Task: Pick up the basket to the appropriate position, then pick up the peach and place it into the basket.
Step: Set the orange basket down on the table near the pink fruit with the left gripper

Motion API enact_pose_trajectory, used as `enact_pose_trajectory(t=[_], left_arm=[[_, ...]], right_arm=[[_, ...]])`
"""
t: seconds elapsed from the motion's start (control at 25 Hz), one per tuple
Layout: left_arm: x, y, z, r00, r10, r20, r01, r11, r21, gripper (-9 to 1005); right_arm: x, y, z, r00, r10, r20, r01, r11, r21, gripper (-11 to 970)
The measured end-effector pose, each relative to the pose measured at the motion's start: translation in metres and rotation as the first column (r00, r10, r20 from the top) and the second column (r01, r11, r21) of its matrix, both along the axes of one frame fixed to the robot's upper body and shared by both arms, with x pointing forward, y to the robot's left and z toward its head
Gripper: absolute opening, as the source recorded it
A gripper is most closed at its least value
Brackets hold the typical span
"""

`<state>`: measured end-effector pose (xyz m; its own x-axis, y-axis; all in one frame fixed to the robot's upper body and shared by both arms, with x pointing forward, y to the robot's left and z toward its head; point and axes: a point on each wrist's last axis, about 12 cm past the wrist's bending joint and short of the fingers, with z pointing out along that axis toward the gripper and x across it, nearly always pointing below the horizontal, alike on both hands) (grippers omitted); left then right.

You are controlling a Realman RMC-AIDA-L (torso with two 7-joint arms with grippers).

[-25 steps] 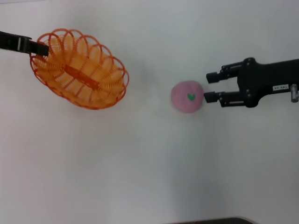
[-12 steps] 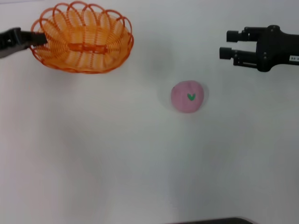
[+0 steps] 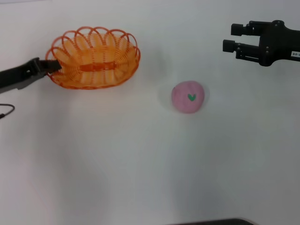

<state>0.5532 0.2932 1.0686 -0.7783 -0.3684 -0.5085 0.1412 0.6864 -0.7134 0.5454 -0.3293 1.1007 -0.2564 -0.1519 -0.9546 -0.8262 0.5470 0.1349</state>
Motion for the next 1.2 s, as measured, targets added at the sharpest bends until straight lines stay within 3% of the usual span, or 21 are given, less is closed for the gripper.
enact_pose_trajectory(t=[0.48,1.2], left_arm=[[-0.011,-0.010,-0.015,0.999,0.018,-0.027,-0.018,1.000,0.006,68],[-0.017,-0.017,-0.015,0.999,0.024,-0.032,-0.023,0.999,0.040,68]], right_arm=[[0.001,-0.001,0.001,1.000,-0.013,0.014,0.013,1.000,0.008,568],[-0.003,-0.002,-0.003,1.000,-0.019,0.006,0.019,1.000,0.010,568]])
